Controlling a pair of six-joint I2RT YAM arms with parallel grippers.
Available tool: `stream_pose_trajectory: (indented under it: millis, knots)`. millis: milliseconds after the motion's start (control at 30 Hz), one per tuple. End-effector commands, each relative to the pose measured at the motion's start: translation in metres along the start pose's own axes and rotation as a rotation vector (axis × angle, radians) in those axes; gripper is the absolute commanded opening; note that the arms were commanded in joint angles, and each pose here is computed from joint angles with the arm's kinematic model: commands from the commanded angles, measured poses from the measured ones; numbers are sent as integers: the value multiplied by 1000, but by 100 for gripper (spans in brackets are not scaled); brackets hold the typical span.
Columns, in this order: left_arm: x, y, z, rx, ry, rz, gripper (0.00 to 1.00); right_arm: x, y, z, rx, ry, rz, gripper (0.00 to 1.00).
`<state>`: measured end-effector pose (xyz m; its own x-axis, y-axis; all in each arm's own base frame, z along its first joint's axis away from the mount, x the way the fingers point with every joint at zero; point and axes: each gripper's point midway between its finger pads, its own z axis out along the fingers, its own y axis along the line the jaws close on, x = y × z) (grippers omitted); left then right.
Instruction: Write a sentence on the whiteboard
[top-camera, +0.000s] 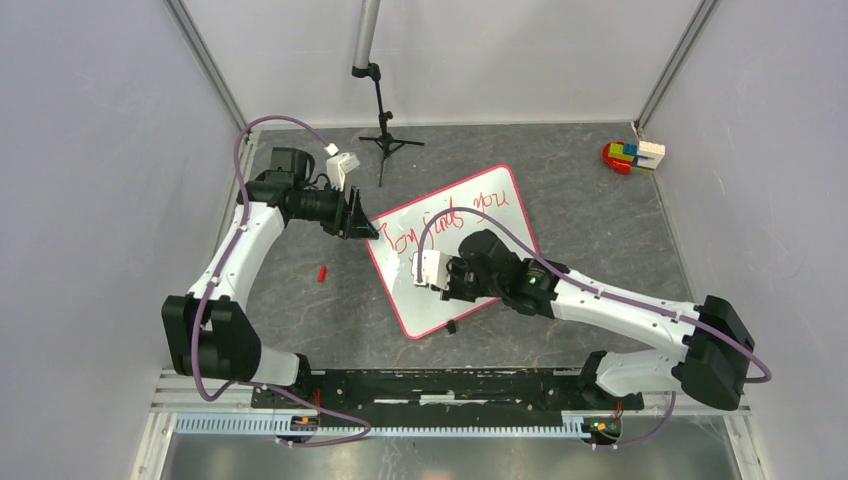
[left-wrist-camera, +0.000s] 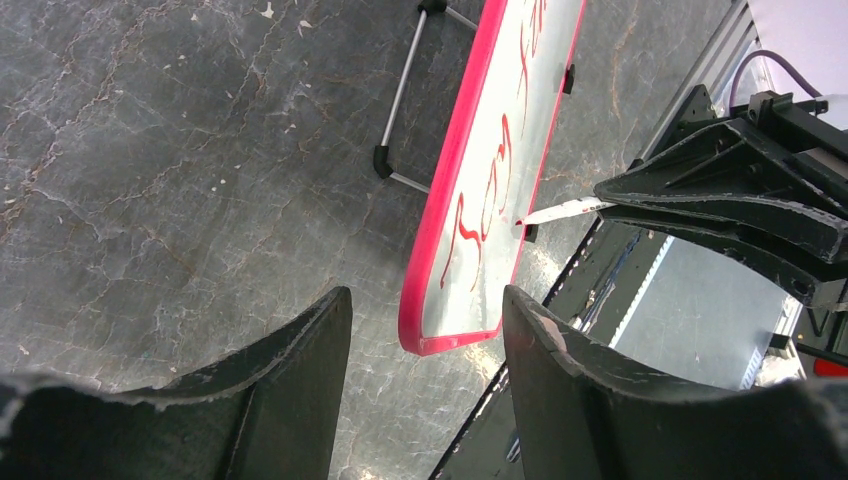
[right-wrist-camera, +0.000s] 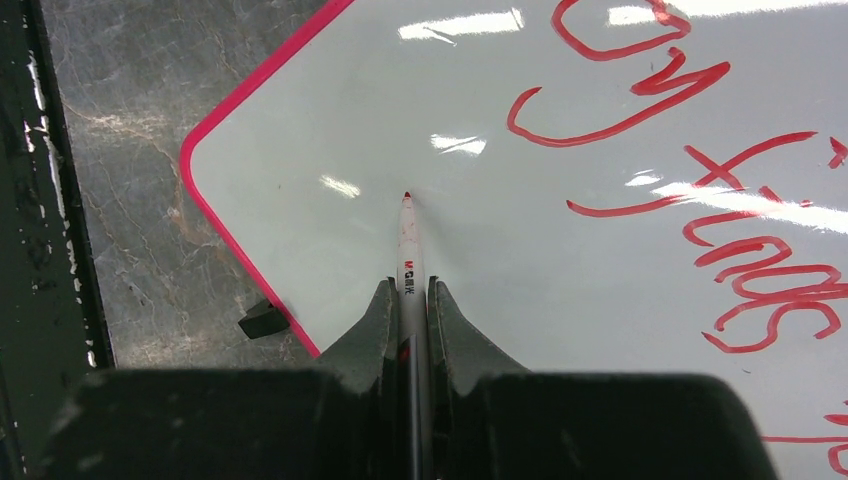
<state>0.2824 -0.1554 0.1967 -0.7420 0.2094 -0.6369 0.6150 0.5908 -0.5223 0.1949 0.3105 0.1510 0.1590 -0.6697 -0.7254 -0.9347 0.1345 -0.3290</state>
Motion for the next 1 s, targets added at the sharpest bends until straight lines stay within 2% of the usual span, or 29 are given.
stream_pose_trajectory:
  millis: [0, 600, 967]
  knots:
    - [-6, -8, -2, 23, -29, 20, 63, -9, -13, 3, 65, -19, -19, 0]
    - [-6, -8, -3, 17, -30, 21, 63, 11, 14, 4, -4, 36, -42, 0]
    - [-6, -8, -4, 12, -33, 27, 63, -5, -7, 2, 77, 21, -30, 0]
